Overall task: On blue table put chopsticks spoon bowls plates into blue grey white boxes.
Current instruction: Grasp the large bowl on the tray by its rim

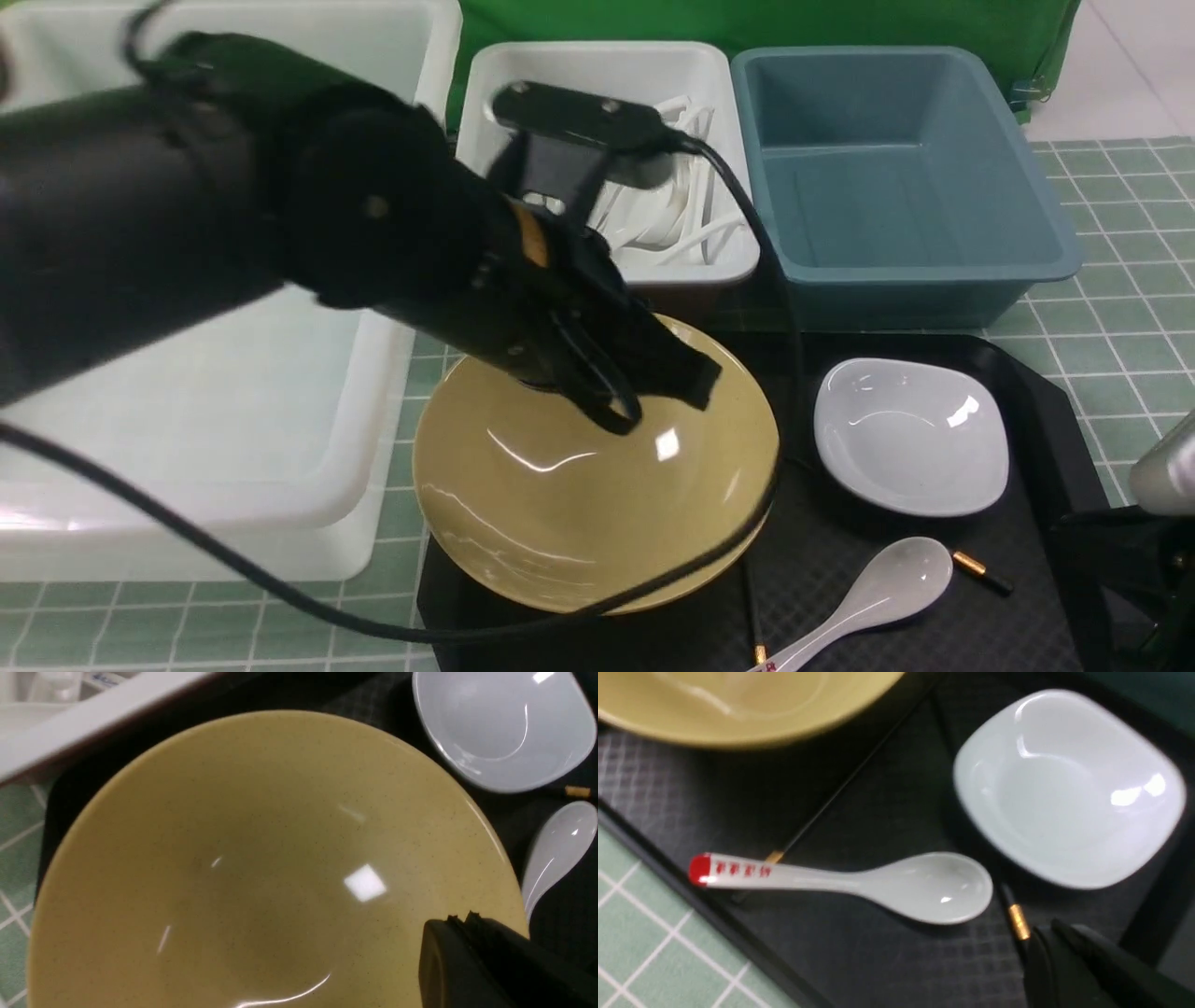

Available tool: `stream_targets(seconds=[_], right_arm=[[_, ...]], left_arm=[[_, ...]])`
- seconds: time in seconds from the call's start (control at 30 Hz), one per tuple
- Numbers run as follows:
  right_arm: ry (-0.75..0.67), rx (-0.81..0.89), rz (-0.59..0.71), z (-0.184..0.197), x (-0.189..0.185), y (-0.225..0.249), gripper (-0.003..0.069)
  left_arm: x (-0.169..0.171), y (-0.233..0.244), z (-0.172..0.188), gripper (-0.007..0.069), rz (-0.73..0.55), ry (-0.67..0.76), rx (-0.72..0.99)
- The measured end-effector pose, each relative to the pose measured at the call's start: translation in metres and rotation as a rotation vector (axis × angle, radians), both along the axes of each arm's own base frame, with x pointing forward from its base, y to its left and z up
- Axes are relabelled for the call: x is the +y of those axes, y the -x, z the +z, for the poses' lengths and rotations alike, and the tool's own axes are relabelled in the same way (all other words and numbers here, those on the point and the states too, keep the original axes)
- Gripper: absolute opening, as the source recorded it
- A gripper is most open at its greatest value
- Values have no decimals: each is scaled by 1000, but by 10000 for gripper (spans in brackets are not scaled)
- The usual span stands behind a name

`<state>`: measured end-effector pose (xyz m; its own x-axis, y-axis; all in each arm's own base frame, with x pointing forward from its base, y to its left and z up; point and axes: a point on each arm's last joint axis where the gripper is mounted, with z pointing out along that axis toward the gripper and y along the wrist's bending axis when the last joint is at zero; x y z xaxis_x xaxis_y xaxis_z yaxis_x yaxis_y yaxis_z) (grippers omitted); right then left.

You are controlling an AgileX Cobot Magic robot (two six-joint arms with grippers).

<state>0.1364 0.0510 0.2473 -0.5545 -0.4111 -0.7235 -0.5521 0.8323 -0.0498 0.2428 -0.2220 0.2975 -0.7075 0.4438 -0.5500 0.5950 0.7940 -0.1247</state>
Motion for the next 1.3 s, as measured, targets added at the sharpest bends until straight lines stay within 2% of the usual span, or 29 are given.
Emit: stream_targets(seconds=[0.23, 0.43, 0.67, 0.83, 0.97, 1.03, 1.07, 1.17, 1.2, 1.23, 1.3], right_arm=[[-4, -37, -19, 2, -1, -4, 38], [-2, -29, -15, 1, -1, -3, 38], [-2, -28, -14, 1, 0, -3, 40], [-4, -51, -24, 3, -1, -5, 43], [-4, -57, -26, 3, -1, -5, 43], [-4, -58, -26, 3, -1, -6, 43], [-4, -58, -26, 3, -1, -6, 43], [-4, -58, -26, 3, -1, -6, 45], [-4, -58, -26, 3, -1, -6, 45], [-4, -58, -26, 3, -1, -6, 47], [-4, -58, -26, 3, -1, -6, 47]], left_arm=[[-19, -14, -51, -11, -59, -114, 101], [-47, -4, -72, -11, -182, -68, 146], [-76, 13, -55, -11, -342, 96, 131], [-76, 0, -28, -1, -408, 91, 60], [-55, -17, -14, 69, -371, -1, 60], [-37, -28, -9, 131, -297, -73, 62], [-19, -39, -9, 194, -230, -145, 69], [4, -54, -11, 289, -118, -221, 76], [5, -55, -11, 289, -107, -229, 74], [15, -61, -11, 340, -60, -252, 66], [19, -64, -11, 368, -43, -262, 59]])
